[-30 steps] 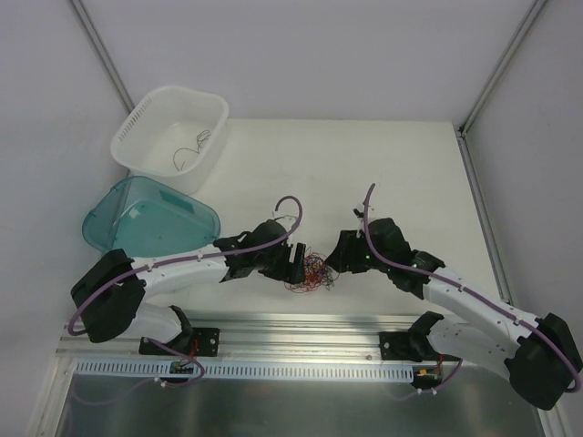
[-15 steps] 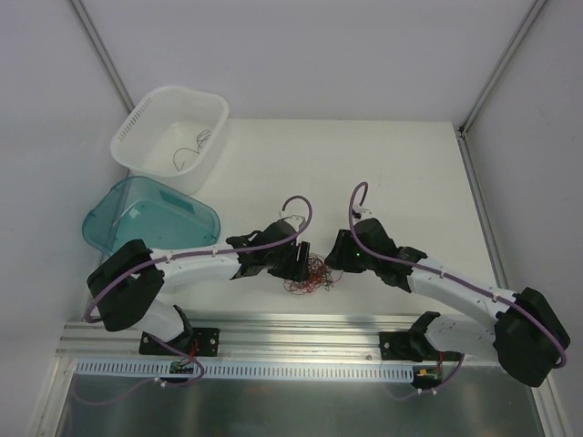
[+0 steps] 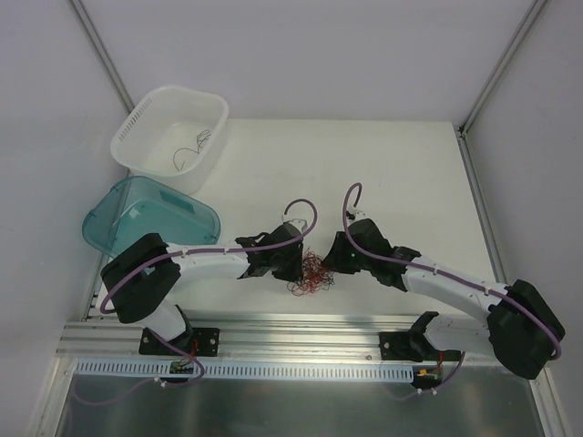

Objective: Untangle the cables

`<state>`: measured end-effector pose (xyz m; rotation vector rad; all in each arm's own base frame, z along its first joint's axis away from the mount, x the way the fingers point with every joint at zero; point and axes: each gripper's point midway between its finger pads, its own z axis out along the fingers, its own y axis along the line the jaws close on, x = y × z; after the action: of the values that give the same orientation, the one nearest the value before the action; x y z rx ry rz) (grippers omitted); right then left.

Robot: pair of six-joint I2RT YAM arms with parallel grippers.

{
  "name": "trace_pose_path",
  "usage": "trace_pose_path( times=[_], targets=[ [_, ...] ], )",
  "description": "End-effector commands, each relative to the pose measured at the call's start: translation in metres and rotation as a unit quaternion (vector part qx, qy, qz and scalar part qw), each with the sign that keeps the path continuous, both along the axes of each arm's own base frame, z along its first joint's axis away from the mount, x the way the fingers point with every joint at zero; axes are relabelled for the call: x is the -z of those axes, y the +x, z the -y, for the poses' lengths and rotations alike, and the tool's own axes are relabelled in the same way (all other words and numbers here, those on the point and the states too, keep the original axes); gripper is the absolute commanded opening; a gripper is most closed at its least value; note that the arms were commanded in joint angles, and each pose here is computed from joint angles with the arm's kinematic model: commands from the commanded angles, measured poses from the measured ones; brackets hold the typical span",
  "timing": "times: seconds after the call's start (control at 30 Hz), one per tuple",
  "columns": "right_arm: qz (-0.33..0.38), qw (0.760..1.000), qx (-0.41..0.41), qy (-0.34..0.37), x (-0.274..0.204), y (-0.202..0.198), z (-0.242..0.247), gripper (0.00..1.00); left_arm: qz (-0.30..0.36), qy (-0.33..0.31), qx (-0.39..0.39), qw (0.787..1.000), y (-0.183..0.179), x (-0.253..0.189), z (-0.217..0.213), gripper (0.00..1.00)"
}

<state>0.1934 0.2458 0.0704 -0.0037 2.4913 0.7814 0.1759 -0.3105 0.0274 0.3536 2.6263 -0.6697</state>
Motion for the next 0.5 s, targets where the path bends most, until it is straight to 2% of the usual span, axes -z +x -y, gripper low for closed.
trace_pose_path(
  times=[0.0,0.03,0.13,0.17,0.23,0.27,0.47],
  targets=[
    [0.026,0.999,0.000,0.020,-0.022,0.010,-0.010,0.19,0.022,-0.011,-0.016,1.000,0.009,-0.012,0.005,0.00],
    [0.029,0.999,-0.001,0.014,-0.026,0.009,-0.007,0.12,0.024,-0.012,-0.022,0.999,0.009,-0.013,0.004,0.00],
    [0.043,0.999,0.005,-0.026,-0.031,0.010,0.010,0.02,0.039,-0.007,-0.038,0.998,0.014,-0.017,-0.004,0.00],
    [0.062,0.998,0.007,-0.022,-0.047,0.013,0.011,0.01,0.042,-0.004,-0.041,0.998,0.015,-0.017,-0.006,0.00],
    [0.078,0.995,0.005,-0.060,-0.054,0.012,0.028,0.01,0.051,0.012,-0.052,0.997,0.018,-0.018,-0.015,0.00],
    [0.106,0.993,0.010,-0.054,-0.078,0.017,0.031,0.01,0.054,0.017,-0.057,0.997,0.021,-0.020,-0.018,0.00],
    [0.185,0.969,0.031,-0.160,-0.133,0.022,0.093,0.01,0.062,0.055,-0.089,0.993,0.036,-0.022,-0.050,0.00]
  ],
)
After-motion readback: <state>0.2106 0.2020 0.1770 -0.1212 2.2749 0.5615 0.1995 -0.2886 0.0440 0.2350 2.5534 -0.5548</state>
